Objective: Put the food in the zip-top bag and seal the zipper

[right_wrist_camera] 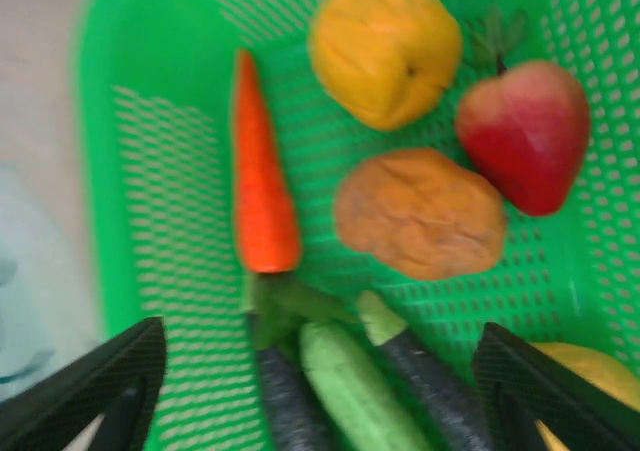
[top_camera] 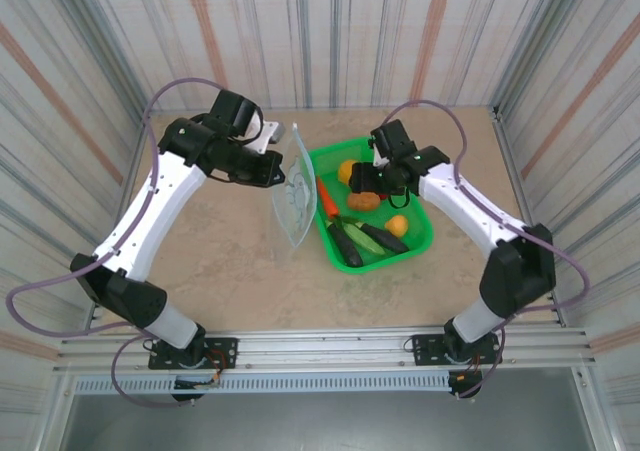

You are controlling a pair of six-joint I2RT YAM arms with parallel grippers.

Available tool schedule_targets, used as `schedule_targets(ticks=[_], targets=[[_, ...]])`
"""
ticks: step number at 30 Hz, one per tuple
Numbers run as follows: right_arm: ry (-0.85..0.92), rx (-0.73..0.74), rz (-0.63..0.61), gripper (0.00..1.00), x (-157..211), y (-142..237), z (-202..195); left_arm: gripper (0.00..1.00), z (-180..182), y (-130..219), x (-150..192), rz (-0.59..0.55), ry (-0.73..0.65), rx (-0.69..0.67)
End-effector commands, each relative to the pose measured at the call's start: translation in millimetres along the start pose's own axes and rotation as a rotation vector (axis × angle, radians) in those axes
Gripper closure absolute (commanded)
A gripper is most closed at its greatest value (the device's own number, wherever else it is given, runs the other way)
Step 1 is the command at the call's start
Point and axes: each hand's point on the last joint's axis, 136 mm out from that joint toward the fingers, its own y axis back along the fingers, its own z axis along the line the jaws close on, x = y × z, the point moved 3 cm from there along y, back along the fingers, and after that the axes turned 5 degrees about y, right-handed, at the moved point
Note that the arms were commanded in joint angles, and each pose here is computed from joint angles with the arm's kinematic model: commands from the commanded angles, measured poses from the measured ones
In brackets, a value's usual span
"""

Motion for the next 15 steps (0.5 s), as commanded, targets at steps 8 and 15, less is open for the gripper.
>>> schedule_targets(ticks=[8,15], targets=[[0.024,0.147,0.095,0.01,2.4,-70.7,-26.0,1.0,-0.8,-12.6,4.1,0.06,-0.026,-0.018],[-0.102,0.199,0.156,0.01,11.8,-101.0,-34.4,1.0,1.9,-17.6,7.9,0.068,-0.02,-0.02]])
